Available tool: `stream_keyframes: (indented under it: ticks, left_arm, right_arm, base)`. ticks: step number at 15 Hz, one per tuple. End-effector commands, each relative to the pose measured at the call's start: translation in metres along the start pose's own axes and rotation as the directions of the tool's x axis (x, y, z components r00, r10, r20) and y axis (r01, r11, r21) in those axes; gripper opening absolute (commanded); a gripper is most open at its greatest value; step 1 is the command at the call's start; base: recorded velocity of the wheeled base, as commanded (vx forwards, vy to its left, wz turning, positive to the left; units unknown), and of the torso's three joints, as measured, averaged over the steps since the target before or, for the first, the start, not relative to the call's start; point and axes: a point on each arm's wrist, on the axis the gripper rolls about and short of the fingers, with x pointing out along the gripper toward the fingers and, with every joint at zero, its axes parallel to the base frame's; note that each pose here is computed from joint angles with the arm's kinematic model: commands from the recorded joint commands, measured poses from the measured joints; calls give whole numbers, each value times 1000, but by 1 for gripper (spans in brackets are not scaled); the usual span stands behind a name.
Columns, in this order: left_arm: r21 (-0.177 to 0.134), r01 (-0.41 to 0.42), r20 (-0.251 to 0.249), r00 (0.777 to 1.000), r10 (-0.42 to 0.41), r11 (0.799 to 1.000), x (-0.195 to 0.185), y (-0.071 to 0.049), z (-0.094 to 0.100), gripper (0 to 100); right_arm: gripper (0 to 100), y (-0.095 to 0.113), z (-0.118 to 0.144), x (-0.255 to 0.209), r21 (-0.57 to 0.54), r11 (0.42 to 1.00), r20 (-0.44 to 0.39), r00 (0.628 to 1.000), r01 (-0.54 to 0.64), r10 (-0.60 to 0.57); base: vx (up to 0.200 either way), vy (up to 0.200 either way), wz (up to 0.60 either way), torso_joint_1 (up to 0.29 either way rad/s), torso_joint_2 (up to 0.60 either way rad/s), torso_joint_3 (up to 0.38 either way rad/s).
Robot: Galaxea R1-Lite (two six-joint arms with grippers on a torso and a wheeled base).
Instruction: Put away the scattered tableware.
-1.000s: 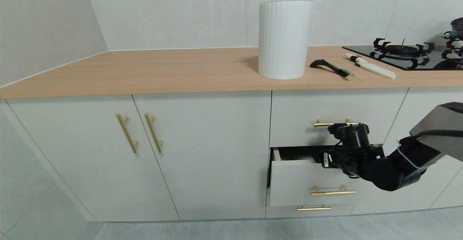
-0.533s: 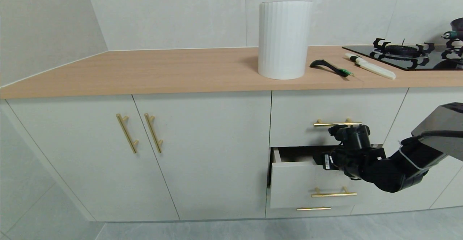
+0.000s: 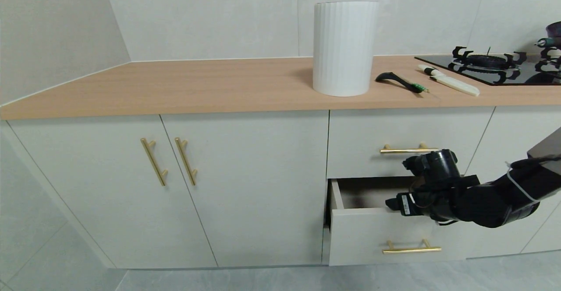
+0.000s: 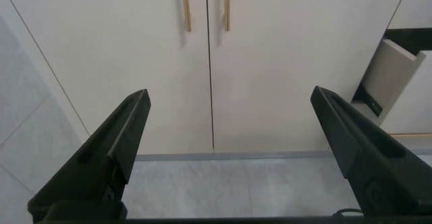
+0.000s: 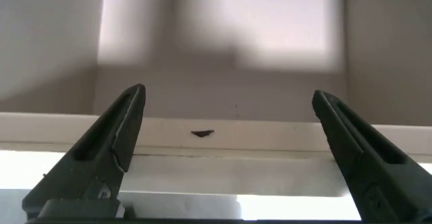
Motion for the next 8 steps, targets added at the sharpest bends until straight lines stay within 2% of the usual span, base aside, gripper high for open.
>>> stream_keyframes:
  ticks: [1,2,8]
  left_arm:
    - [0,0,-1,1000,0,1000,0,0,0,100]
    - [0,0,-1,1000,0,1000,0,0,0,100]
    - [-2,0,-1,1000,0,1000,0,0,0,100]
  right_arm:
    - [100,-1,6,-13,-15,1000,18,1000,-4,4]
    - [100,-2,3,-15,-55,998,-12,1000,-3,2]
    - [100,-3,-6,-27,-109,994,-145,989,-3,-13]
  base:
    - [0,0,0,0,0,0]
    - [0,0,0,0,0,0]
    - [0,0,0,0,0,0]
